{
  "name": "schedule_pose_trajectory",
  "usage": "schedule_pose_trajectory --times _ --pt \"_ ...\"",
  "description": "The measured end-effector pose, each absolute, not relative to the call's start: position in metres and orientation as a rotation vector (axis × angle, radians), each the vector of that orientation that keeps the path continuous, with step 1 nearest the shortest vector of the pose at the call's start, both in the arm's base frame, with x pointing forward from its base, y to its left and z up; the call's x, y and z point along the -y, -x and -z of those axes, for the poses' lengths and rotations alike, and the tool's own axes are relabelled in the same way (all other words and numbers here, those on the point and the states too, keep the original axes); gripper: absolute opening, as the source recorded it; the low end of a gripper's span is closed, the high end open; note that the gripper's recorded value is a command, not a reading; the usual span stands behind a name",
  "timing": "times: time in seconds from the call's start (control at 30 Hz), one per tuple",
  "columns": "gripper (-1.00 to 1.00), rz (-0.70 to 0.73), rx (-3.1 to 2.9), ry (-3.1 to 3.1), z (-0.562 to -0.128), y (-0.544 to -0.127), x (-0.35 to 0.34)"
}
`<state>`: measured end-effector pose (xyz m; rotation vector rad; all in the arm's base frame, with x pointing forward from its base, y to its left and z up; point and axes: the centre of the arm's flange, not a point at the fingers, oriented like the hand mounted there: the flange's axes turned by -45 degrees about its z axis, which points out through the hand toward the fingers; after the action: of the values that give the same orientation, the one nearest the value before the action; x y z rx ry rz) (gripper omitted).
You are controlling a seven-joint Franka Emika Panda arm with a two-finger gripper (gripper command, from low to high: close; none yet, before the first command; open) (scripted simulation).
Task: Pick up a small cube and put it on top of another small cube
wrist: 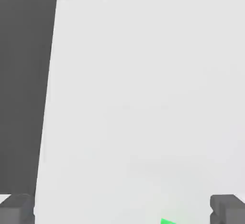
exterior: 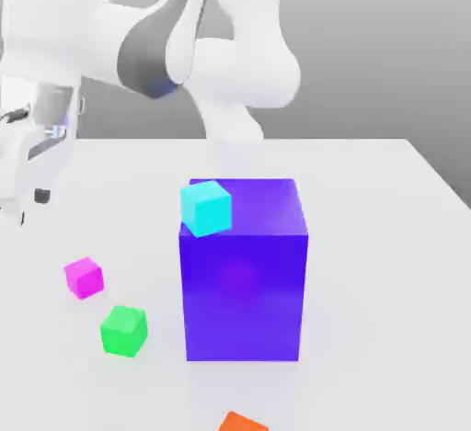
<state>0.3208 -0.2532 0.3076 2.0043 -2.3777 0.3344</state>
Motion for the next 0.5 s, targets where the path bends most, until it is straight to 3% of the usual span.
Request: schedule_pose_trajectory --times 0.3,0.5 --pt "0.0 -0.031 2.888 -1.234 -0.201 -0.217 0.271" --pt "0.0 -0.008 2.924 -1.161 -0.163 -0.214 0.27"
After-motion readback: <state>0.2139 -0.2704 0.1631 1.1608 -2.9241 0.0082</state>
